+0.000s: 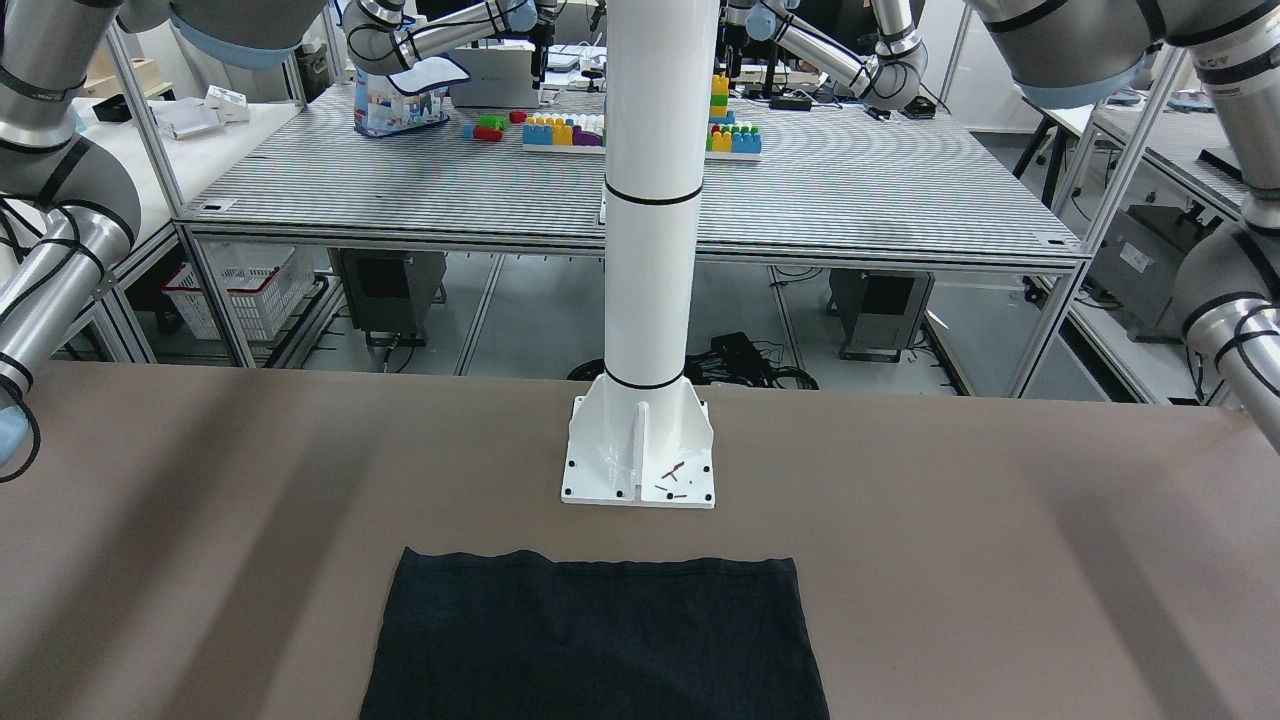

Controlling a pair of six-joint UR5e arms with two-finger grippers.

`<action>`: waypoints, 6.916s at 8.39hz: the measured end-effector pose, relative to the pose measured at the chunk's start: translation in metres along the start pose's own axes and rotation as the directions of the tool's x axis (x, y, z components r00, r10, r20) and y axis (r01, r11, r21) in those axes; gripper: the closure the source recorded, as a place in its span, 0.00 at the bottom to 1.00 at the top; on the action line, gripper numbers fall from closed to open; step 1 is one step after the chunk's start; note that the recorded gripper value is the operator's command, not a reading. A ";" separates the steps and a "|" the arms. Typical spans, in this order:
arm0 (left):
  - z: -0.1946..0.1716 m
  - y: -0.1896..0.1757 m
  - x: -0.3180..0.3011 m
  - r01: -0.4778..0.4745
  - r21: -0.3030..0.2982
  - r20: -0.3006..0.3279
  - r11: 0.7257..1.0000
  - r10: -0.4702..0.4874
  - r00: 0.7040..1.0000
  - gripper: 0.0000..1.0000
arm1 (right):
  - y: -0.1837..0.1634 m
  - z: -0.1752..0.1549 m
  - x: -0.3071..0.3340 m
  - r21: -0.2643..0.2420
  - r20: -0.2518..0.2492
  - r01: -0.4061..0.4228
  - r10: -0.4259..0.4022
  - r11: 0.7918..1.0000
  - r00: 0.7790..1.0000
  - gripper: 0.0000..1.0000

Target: Fold clothes

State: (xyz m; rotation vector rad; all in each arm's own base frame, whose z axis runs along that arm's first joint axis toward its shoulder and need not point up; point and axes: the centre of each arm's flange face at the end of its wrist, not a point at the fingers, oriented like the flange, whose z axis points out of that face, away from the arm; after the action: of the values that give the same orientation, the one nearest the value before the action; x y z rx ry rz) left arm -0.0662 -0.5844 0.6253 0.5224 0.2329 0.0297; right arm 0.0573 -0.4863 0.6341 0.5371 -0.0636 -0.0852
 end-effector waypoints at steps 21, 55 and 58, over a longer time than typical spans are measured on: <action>0.010 -0.207 0.465 -0.045 -0.095 -0.497 0.994 -0.008 0.868 0.55 | -0.199 -0.022 -0.322 -0.001 0.408 -0.155 0.142 0.988 0.902 0.06; -0.180 -0.248 0.698 0.416 -0.110 -0.542 0.903 -0.405 0.737 0.00 | -0.288 -0.010 -0.398 -0.074 0.555 -0.232 0.233 0.970 0.799 0.15; -0.178 -0.247 0.699 0.416 -0.109 -0.539 0.903 -0.406 0.738 0.00 | -0.288 0.004 -0.382 -0.068 0.565 -0.203 0.206 0.977 0.799 0.42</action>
State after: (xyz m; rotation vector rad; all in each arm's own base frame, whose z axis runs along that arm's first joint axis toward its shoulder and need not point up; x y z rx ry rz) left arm 0.5656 -0.6499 0.2046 0.4603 0.9215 -0.2622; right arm -0.3418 -0.6980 0.4752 0.4824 -0.7120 -0.0313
